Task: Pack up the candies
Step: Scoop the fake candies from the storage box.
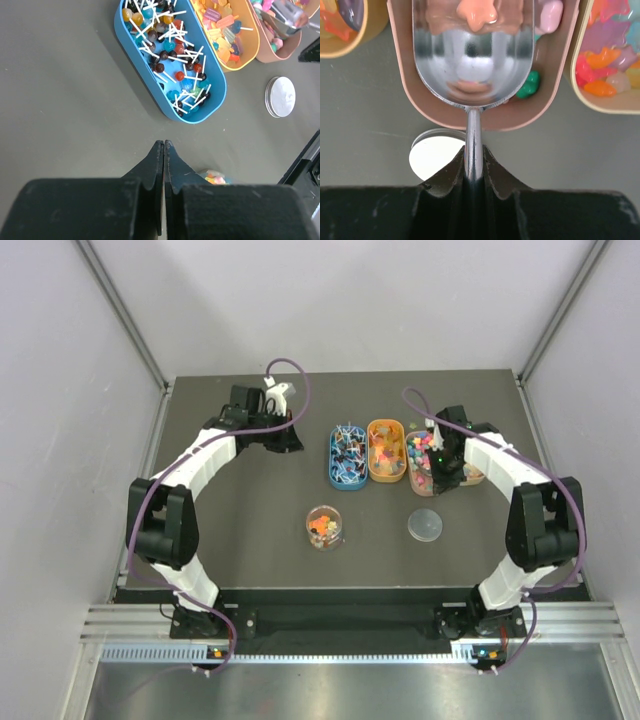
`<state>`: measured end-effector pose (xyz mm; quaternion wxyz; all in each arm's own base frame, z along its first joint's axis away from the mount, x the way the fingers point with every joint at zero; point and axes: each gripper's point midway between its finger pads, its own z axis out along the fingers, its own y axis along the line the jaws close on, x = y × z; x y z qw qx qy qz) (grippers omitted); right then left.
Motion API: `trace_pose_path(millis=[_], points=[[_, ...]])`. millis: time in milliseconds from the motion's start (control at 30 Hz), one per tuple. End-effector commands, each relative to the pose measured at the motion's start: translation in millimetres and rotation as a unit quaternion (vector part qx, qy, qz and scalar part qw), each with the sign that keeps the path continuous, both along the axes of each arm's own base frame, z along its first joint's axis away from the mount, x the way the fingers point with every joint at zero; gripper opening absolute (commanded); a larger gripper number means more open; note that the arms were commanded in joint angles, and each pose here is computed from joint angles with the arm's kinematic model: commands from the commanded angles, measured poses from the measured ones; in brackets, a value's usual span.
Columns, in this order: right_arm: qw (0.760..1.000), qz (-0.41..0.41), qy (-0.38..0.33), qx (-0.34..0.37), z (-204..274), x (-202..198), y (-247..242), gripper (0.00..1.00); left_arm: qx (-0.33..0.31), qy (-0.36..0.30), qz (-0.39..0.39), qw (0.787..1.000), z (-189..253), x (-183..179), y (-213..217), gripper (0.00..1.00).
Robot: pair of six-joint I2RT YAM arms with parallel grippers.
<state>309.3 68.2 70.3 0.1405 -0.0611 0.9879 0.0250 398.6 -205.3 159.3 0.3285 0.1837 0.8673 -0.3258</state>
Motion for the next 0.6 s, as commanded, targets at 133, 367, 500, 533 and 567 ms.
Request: trace_pose_path(millis=[133, 367, 500, 533, 567], points=[[0.999, 0.016, -0.038, 0.013, 3, 42, 13, 0.0, -0.007, -0.01, 0.0, 1.0, 7, -2, 1, 0.0], [0.999, 0.025, -0.014, 0.016, -16, 37, 15, 0.0, -0.007, -0.001, -0.001, 1.0, -2, -4, 1, 0.0], [0.999, 0.03, 0.001, 0.036, -17, 32, 18, 0.0, -0.008, -0.002, 0.0, 1.0, -1, -3, 1, 0.0], [0.999, 0.03, 0.004, 0.039, -16, 31, 17, 0.0, -0.008, -0.002, 0.0, 1.0, 0, -2, 0, 0.0], [0.999, 0.03, 0.003, 0.039, -16, 31, 16, 0.0, -0.01, -0.003, 0.001, 1.0, 2, -1, 0, 0.0]])
